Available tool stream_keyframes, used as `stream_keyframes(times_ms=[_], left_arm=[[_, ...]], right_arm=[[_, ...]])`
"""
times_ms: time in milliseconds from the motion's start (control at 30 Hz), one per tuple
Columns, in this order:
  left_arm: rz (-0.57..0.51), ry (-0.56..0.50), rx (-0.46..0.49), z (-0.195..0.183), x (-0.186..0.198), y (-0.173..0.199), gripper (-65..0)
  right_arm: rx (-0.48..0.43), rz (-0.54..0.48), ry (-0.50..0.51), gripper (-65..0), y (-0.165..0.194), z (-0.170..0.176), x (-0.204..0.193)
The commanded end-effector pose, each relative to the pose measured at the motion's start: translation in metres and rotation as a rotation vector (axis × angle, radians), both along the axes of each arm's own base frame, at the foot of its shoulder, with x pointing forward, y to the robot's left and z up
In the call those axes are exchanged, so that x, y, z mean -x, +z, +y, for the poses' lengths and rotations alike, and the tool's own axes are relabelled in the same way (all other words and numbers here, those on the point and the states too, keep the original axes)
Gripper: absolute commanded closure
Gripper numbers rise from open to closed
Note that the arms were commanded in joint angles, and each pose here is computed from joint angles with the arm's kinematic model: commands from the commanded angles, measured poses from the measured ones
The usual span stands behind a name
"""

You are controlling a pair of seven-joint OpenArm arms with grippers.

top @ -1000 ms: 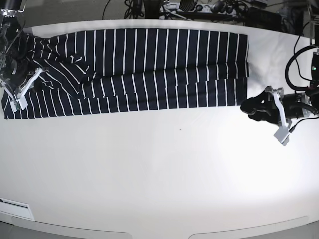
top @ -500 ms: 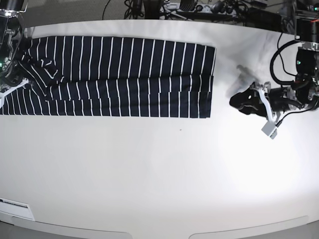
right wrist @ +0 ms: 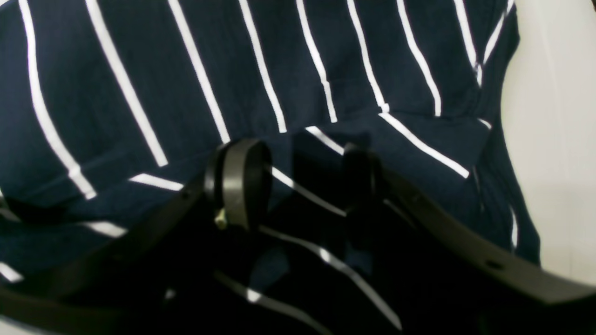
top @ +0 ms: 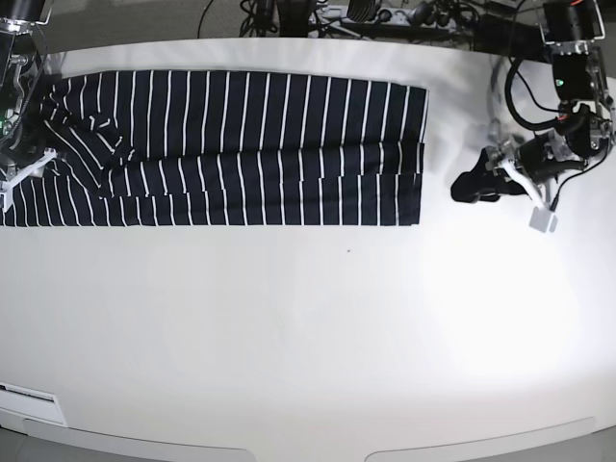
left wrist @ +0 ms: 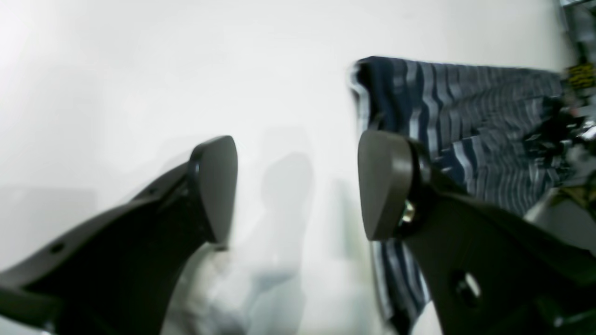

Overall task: Fold the T-shirt properly
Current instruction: 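Move the left gripper to the strip's end and grasp it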

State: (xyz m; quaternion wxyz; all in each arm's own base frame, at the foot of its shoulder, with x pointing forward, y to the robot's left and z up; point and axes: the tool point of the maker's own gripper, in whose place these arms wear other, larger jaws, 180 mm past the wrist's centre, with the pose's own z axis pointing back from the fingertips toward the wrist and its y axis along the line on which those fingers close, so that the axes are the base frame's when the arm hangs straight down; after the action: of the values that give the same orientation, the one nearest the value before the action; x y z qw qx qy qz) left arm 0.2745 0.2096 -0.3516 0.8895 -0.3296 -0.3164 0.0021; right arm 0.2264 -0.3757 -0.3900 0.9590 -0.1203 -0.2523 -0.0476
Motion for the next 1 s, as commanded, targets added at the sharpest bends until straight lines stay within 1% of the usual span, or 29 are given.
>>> stream_keyframes(times_ms=[0, 100, 200, 400, 600, 733, 833, 967], left_arm=[[0.0, -0.009, 0.004, -0.002, 0.002, 0.002, -42.2], [0.028, -0.019, 0.079, -0.02, 0.012, -0.003, -42.2], [0.056, -0.023, 0.128, -0.035, 0.021, -0.01, -42.2], [0.117, 0.005, 0.182, -0.052, 0.038, -0.026, -42.2], [0.163, -0.004, 0.233, -0.076, 0.052, -0.037, -42.2], [0.193, 0.03, 0.202, -0.074, 0.053, -0.045, -42.2], [0.169, 0.024, 0.193, -0.076, 0.05, -0.039, -42.2], [0.165, 0.055, 0.132, -0.073, 0.044, -0.037, -42.2]], right_arm=[[-0.003, -0.01, 0.018, -31.7, 0.007, 0.0, -0.005], [0.006, -0.01, 0.023, -31.7, 0.008, -0.001, -0.007], [0.031, -0.009, 0.021, -31.7, 0.011, -0.006, -0.008], [0.056, -0.015, 0.028, -31.7, 0.019, -0.014, -0.011], [0.057, -0.038, 0.027, -31.7, 0.026, -0.014, -0.021], [0.052, -0.03, 0.018, -31.7, 0.03, -0.014, -0.026], [0.053, -0.02, 0.034, -31.7, 0.03, -0.014, -0.027], [0.063, -0.018, 0.037, -31.7, 0.032, -0.016, -0.027]])
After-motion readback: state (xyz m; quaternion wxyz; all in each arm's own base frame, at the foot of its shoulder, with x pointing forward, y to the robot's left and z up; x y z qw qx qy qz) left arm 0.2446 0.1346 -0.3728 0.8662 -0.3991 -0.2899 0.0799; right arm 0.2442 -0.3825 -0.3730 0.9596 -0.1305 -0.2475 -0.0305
